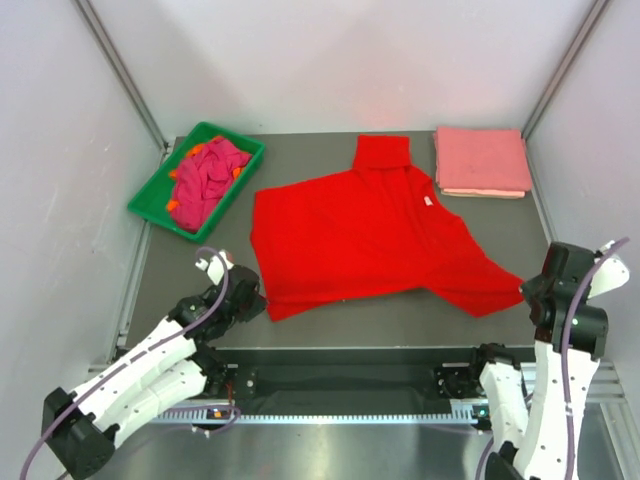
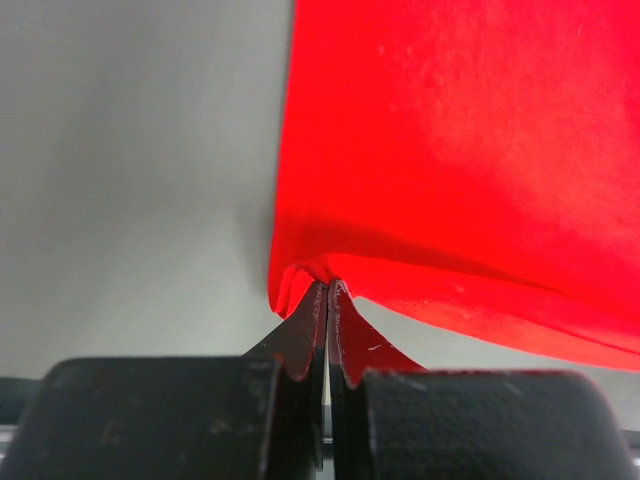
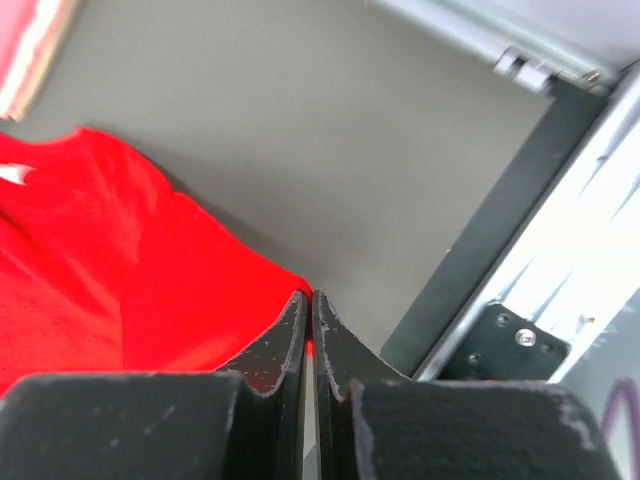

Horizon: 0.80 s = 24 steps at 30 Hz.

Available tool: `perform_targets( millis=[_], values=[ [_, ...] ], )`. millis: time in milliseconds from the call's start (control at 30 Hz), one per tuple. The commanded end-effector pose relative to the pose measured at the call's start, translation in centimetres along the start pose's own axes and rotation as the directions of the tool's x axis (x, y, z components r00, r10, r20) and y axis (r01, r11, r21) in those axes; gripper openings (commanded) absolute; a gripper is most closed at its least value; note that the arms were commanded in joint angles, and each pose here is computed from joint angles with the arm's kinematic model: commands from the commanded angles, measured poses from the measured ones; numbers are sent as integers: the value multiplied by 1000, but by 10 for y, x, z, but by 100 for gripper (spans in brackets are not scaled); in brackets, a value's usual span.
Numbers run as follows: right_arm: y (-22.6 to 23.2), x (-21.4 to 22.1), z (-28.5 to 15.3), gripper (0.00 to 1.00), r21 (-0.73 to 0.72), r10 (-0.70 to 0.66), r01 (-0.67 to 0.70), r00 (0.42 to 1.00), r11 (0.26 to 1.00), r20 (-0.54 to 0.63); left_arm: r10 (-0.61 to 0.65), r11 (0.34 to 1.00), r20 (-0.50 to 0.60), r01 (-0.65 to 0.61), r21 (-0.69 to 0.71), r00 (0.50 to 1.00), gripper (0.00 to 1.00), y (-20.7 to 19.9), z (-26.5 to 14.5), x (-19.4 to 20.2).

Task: Fold and stack the t-shirts
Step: Flatten the tshirt out

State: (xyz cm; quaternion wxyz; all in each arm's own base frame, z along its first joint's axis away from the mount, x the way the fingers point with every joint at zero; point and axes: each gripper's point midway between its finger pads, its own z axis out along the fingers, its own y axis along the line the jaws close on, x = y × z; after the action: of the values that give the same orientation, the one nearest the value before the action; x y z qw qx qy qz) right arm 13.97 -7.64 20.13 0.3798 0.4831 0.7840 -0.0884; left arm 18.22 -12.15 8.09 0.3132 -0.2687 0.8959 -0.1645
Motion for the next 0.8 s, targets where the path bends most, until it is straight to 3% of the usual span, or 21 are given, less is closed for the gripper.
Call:
perform_targets(
  millis=[0, 333, 567, 767],
  values=[
    [-24, -26, -31, 0, 61, 8, -15, 993, 998, 118, -48, 999, 69, 47, 8, 996, 0, -2, -12, -14],
    [-20, -23, -44, 0, -10, 29, -28, 992, 1000, 121, -42, 993, 67, 34, 115, 997, 0, -19, -18, -14],
    [0, -18, -32, 0, -92, -9, 17, 996, 996, 89, 4, 998, 59, -8, 68, 998, 0, -18, -1, -10],
    [38, -1, -17, 0, -265, -52, 55, 998, 963, 20, 69, 997, 214, -75, 21, 974, 0, -30, 11, -48]
  ],
)
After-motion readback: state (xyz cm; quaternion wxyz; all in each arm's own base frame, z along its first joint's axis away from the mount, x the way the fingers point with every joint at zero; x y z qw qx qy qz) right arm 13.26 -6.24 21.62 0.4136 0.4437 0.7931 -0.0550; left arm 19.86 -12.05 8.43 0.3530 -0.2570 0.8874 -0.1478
